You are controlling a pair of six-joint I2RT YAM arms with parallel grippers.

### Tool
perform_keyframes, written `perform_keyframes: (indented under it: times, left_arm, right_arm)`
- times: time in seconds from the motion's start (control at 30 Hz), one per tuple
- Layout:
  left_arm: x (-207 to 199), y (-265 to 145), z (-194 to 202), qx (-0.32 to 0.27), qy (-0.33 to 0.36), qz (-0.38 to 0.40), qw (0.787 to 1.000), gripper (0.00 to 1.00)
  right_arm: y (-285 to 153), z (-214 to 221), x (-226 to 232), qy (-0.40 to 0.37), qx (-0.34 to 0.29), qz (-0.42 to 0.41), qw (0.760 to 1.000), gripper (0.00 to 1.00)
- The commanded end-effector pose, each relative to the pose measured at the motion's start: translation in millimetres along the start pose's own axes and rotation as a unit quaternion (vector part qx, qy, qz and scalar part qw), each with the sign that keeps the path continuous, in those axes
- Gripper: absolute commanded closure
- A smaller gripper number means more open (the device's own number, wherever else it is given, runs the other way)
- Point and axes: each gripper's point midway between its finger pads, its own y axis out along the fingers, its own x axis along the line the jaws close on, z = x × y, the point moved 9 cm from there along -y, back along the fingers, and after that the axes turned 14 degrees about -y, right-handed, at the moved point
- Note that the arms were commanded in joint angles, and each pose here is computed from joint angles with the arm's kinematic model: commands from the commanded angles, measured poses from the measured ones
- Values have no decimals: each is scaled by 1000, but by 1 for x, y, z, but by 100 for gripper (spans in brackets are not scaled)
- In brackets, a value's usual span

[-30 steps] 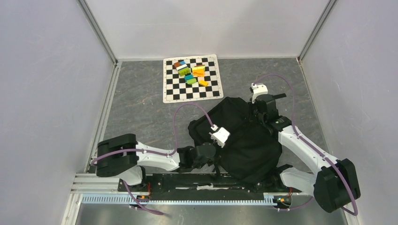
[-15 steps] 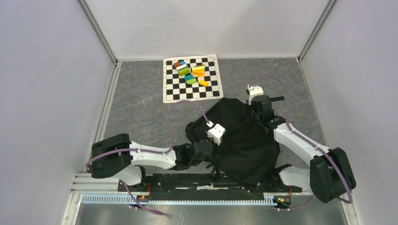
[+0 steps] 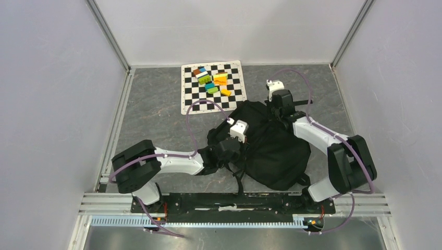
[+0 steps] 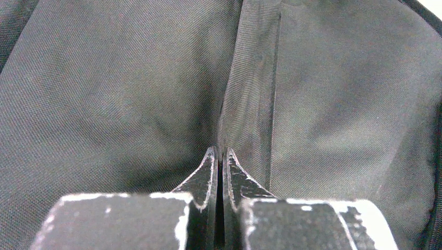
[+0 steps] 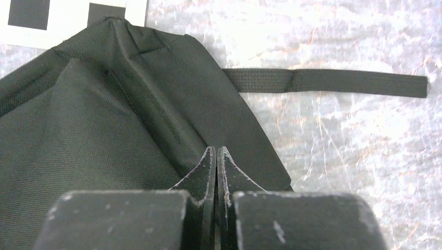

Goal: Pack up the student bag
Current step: Zip the student bag at the center of the board, then reset both arms

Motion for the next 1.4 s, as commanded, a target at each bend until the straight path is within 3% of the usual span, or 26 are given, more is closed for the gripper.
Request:
perform_keyframes:
  times: [0.0, 0.03, 0.07, 0.1, 0.13, 0.17, 0.2, 0.23, 0.27, 0.53, 0.7, 0.87, 1.03, 1.13, 1.37]
  left_arm:
    - [5, 17, -18, -9, -12, -26, 1000, 98]
    - [5, 18, -21, -10, -10, -28, 1000, 96]
    - [5, 18, -24, -13, -8, -29, 999, 86]
    - [5, 17, -27, -15, -8, -29, 999, 65]
    - [6, 16, -29, -15, -5, -28, 999, 35]
    - [6, 14, -33, -16, -6, -29, 999, 14]
    - [7, 12, -36, -15, -8, -32, 999, 1]
    - [9, 9, -40, -16, -9, -37, 999, 0]
    - [11, 6, -45, -14, -11, -39, 999, 0]
    - [39, -35, -92, 6, -52, -67, 996, 0]
    - [83, -68, -136, 31, -127, -137, 982, 0]
    - [116, -130, -191, -18, -165, -200, 966, 0]
    - [124, -193, -225, -104, -108, -306, 940, 0]
    - [124, -217, -225, -155, -77, -314, 934, 0]
    - [136, -227, -194, -196, -71, -303, 930, 0]
  right_arm:
    - [12, -52, -19, 1, -71, 44, 997, 100]
    - [13, -56, -20, 1, -72, 40, 997, 100]
    - [14, -59, -19, -1, -72, 36, 997, 100]
    - [13, -62, -19, -3, -73, 32, 997, 94]
    - [12, -64, -19, -8, -73, 25, 997, 73]
    - [11, -65, -19, -14, -75, 19, 997, 41]
    - [9, -67, -19, -18, -79, 14, 997, 19]
    - [5, -67, -20, -22, -79, 13, 997, 7]
    - [1, -66, -21, -26, -73, 12, 997, 2]
    - [-38, -55, -55, -19, -68, 18, 997, 2]
    - [-80, -42, -83, 14, -67, 91, 994, 2]
    - [-125, -32, -96, 33, -107, 171, 979, 2]
    - [-152, -18, -96, 55, -175, 208, 961, 2]
    - [-159, -5, -93, 60, -216, 220, 949, 2]
    - [-161, 17, -87, 70, -239, 231, 941, 2]
